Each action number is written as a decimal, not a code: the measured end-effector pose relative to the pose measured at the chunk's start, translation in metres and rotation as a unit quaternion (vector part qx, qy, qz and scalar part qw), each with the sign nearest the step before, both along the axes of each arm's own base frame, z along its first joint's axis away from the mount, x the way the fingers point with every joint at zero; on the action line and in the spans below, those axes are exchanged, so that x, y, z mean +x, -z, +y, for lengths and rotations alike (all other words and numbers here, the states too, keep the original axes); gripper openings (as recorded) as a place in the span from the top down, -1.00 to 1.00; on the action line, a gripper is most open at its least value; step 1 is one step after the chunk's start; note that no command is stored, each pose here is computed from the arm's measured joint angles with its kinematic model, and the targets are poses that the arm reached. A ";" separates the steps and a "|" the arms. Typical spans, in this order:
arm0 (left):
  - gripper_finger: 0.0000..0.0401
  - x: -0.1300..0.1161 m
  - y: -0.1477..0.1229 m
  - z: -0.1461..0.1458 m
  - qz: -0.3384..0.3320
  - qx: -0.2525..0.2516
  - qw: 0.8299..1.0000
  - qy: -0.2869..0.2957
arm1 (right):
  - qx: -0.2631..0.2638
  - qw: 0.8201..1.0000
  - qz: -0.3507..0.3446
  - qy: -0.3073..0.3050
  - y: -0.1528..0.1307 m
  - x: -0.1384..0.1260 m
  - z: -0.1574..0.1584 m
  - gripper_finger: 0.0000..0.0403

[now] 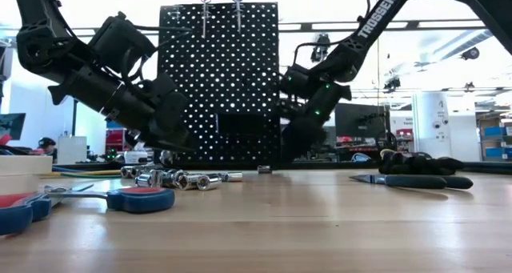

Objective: Hang tools onto peg board
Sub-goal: Adjust the peg board

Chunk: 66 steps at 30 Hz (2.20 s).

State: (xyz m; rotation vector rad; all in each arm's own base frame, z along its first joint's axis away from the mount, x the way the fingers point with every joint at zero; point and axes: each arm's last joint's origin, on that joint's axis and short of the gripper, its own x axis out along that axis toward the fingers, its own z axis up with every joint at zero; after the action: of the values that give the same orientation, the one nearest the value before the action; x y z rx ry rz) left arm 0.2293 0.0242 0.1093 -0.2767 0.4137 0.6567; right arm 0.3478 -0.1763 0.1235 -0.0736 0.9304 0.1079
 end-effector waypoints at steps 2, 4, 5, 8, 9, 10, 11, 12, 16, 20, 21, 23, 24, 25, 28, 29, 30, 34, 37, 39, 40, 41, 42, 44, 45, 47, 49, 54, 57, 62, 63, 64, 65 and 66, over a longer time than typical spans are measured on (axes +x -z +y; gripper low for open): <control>0.09 0.000 0.000 0.000 0.002 -0.002 1.000 0.000 | -0.001 1.000 0.018 -0.013 -0.001 -0.002 0.006 0.53; 0.09 0.000 0.000 0.000 0.001 -0.004 1.000 0.001 | -0.017 1.000 0.015 -0.018 -0.011 -0.004 0.009 0.57; 0.09 0.000 0.001 0.000 0.001 -0.004 1.000 0.000 | -0.030 0.999 0.012 -0.013 -0.017 -0.005 0.010 0.59; 0.09 0.000 0.001 0.000 -0.001 -0.006 1.000 -0.001 | -0.047 0.999 0.012 -0.005 -0.025 -0.010 0.013 0.65; 0.09 0.000 0.001 0.000 0.001 -0.004 1.000 0.000 | -0.047 0.999 0.010 -0.001 -0.028 -0.010 0.016 0.68; 0.09 0.000 0.000 0.000 0.003 0.000 1.000 -0.001 | -0.047 0.999 0.007 0.011 -0.031 -0.011 0.017 0.72; 0.09 -0.001 0.001 0.000 0.005 0.004 1.000 -0.002 | -0.048 0.999 0.001 0.025 -0.035 -0.011 0.019 0.76; 0.09 -0.001 0.001 0.000 0.009 0.006 1.000 -0.001 | -0.051 0.998 -0.004 0.035 -0.038 -0.013 0.020 0.82; 0.12 0.000 0.003 0.001 0.013 0.013 1.000 0.001 | -0.039 0.992 -0.023 0.120 -0.029 -0.022 0.028 0.98; 0.20 0.013 0.003 0.003 -0.034 0.011 0.999 -0.004 | 0.034 0.969 -0.116 0.214 -0.026 -0.029 0.040 1.00; 0.22 0.018 0.004 0.003 -0.039 0.014 0.999 -0.001 | 0.052 0.962 -0.137 0.230 -0.024 -0.032 0.044 1.00; 0.23 0.028 0.009 0.003 -0.034 0.016 0.999 0.010 | 0.084 0.947 -0.179 0.255 -0.020 -0.040 0.052 1.00; 0.23 0.032 0.012 0.004 -0.034 0.015 0.999 0.009 | 0.103 0.935 -0.207 0.269 -0.021 -0.042 0.054 1.00; 0.23 0.038 0.014 0.004 -0.042 0.009 0.999 0.004 | 0.127 0.920 -0.240 0.283 -0.022 -0.046 0.056 1.00; 0.24 0.049 0.021 0.007 -0.068 -0.012 0.997 -0.033 | 0.186 0.870 -0.315 0.330 -0.022 -0.055 0.057 1.00; 0.24 0.052 0.023 0.008 -0.078 -0.020 0.996 -0.046 | 0.201 0.857 -0.320 0.350 -0.019 -0.058 0.058 1.00; 0.24 0.054 0.026 0.010 -0.084 -0.026 0.994 -0.058 | 0.208 0.845 -0.320 0.374 -0.017 -0.061 0.057 1.00; 0.24 0.058 0.036 0.015 -0.105 -0.053 0.989 -0.091 | 0.203 0.817 -0.324 0.432 -0.015 -0.064 0.051 1.00; 0.24 0.058 0.038 0.015 -0.115 -0.064 0.986 -0.098 | 0.190 0.809 -0.326 0.452 -0.014 -0.065 0.044 1.00; 0.24 0.054 0.039 0.014 -0.117 -0.068 0.986 -0.098 | 0.185 0.804 -0.336 0.454 -0.017 -0.063 0.037 1.00; 0.24 0.051 0.039 0.012 -0.116 -0.070 0.986 -0.096 | 0.182 0.803 -0.339 0.455 -0.018 -0.063 0.034 1.00; 0.24 0.047 0.038 0.011 -0.116 -0.072 0.986 -0.095 | 0.173 0.807 -0.340 0.452 -0.019 -0.063 0.032 1.00; 0.24 0.044 0.036 0.010 -0.117 -0.073 0.986 -0.094 | 0.158 0.813 -0.341 0.445 -0.020 -0.062 0.031 1.00; 0.24 0.036 0.033 0.009 -0.114 -0.069 0.987 -0.089 | 0.123 0.838 -0.338 0.410 -0.023 -0.062 0.029 1.00; 0.24 0.033 0.030 0.008 -0.113 -0.065 0.988 -0.082 | 0.106 0.851 -0.336 0.389 -0.024 -0.062 0.028 0.99; 0.24 0.026 0.023 0.005 -0.111 -0.055 0.990 -0.065 | 0.079 0.865 -0.334 0.367 -0.025 -0.062 0.028 0.94; 0.24 0.018 0.017 0.003 -0.111 -0.045 0.991 -0.051 | 0.056 0.874 -0.332 0.350 -0.026 -0.062 0.025 0.85; 0.24 -0.004 0.005 0.001 -0.120 -0.028 0.992 -0.040 | 0.028 0.890 -0.334 0.309 -0.031 -0.062 0.017 0.44; 0.24 -0.016 -0.001 0.001 -0.123 -0.013 0.992 -0.031 | 0.026 0.895 -0.338 0.288 -0.034 -0.063 0.012 0.16; 0.24 -0.032 -0.014 0.000 -0.102 0.068 0.992 0.005 | 0.036 0.894 -0.356 0.271 -0.045 -0.067 0.004 -0.13; 0.24 -0.034 -0.017 0.000 -0.106 0.077 0.991 0.008 | 0.038 0.893 -0.361 0.265 -0.048 -0.068 0.003 -0.15; 0.24 -0.036 -0.021 0.000 -0.112 0.084 0.990 0.008 | 0.038 0.892 -0.367 0.262 -0.052 -0.069 0.003 -0.16; 0.23 -0.038 -0.025 0.001 -0.121 0.089 0.989 0.009 | 0.037 0.890 -0.372 0.260 -0.056 -0.070 0.003 -0.16; 0.23 -0.040 -0.029 0.001 -0.129 0.095 0.987 0.007 | 0.035 0.888 -0.379 0.258 -0.060 -0.071 0.004 -0.15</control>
State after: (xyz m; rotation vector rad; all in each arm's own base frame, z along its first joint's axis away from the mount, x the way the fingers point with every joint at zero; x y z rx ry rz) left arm 0.1892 0.0250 0.1382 -0.1733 0.1028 0.6320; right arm 0.2770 -0.1728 0.1837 0.1920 0.1362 -0.3664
